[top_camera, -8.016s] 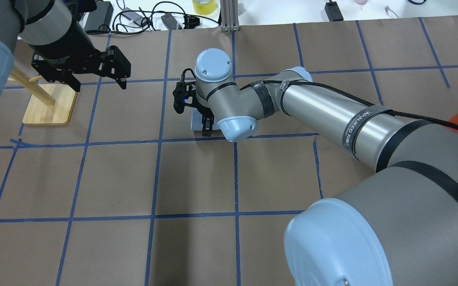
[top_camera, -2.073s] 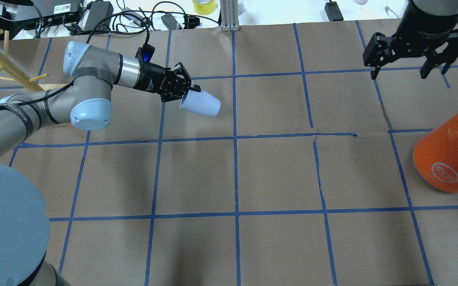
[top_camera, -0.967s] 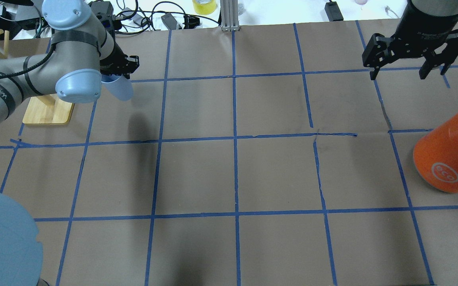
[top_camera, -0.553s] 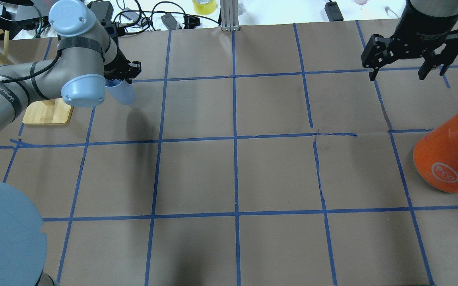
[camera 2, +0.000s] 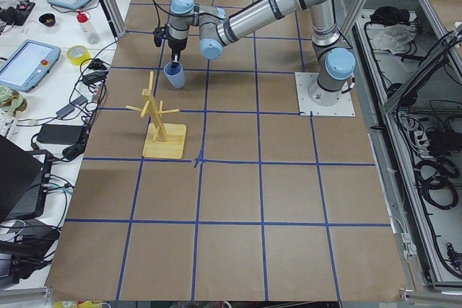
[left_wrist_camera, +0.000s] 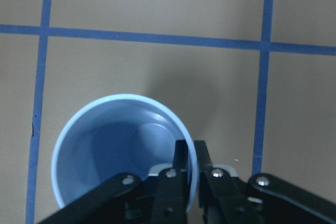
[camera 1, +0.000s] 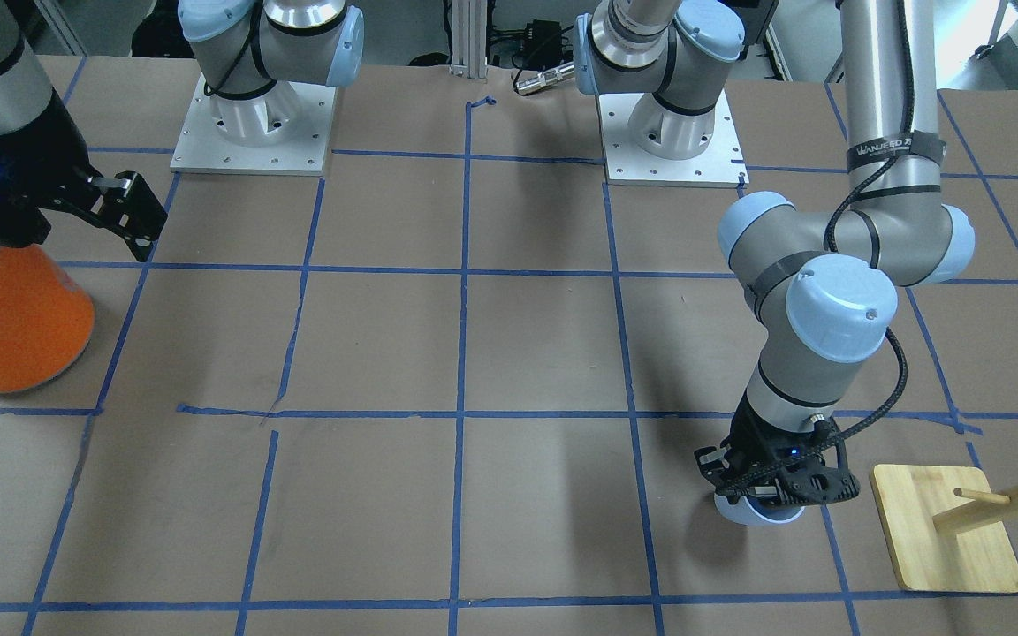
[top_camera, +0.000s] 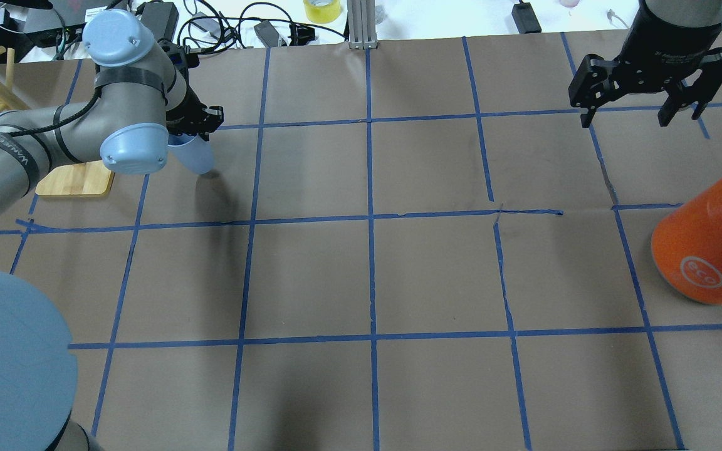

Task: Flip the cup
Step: 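Lower the cup upright onto the table and open the left gripper, then raise the left gripper away from the upright cup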

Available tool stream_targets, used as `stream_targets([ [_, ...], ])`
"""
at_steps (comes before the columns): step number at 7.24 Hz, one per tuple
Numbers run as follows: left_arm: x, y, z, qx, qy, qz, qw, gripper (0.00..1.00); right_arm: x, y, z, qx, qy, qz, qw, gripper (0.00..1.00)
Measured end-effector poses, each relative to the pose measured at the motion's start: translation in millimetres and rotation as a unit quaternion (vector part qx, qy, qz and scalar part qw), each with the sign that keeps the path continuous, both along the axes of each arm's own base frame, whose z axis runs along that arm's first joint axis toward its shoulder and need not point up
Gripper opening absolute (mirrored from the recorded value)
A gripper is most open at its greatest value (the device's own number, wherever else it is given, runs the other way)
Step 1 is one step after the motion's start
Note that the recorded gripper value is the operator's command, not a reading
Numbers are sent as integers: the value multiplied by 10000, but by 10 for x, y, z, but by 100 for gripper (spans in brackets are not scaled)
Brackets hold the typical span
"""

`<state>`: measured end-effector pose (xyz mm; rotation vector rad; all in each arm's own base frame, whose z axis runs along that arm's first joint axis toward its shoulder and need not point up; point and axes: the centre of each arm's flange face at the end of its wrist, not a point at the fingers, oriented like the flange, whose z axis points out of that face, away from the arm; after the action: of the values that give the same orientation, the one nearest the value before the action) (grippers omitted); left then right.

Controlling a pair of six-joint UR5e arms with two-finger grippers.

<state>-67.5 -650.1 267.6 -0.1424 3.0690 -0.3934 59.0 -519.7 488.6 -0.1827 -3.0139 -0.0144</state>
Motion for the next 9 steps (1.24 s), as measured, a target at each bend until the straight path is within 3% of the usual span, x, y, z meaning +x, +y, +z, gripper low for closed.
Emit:
stream_targets([
  [1,2,-5,-39,-2,3,1,10000,19,0,0,-1,0,-1,0,10000,100],
  [2,3,-8,-55,-3,2,-3,10000,65,1,0,-1,0,-4,0,10000,100],
  [3,9,-10,-58,0,-15,-7,10000,80,1,-1,-1,0,-6,0,10000,100],
  [6,26,-16,63,-62,-100,-99,9999,99,2,-4,-6,4,-12,0,10000,100],
  [8,11,91,465,24,-97,-120,9999,100,2,-5,-8,7,-15,0,10000,100],
  [9,-33,203,768,288,-31,-67,9996,100,2,-4,-10,11,-15,0,10000,100],
])
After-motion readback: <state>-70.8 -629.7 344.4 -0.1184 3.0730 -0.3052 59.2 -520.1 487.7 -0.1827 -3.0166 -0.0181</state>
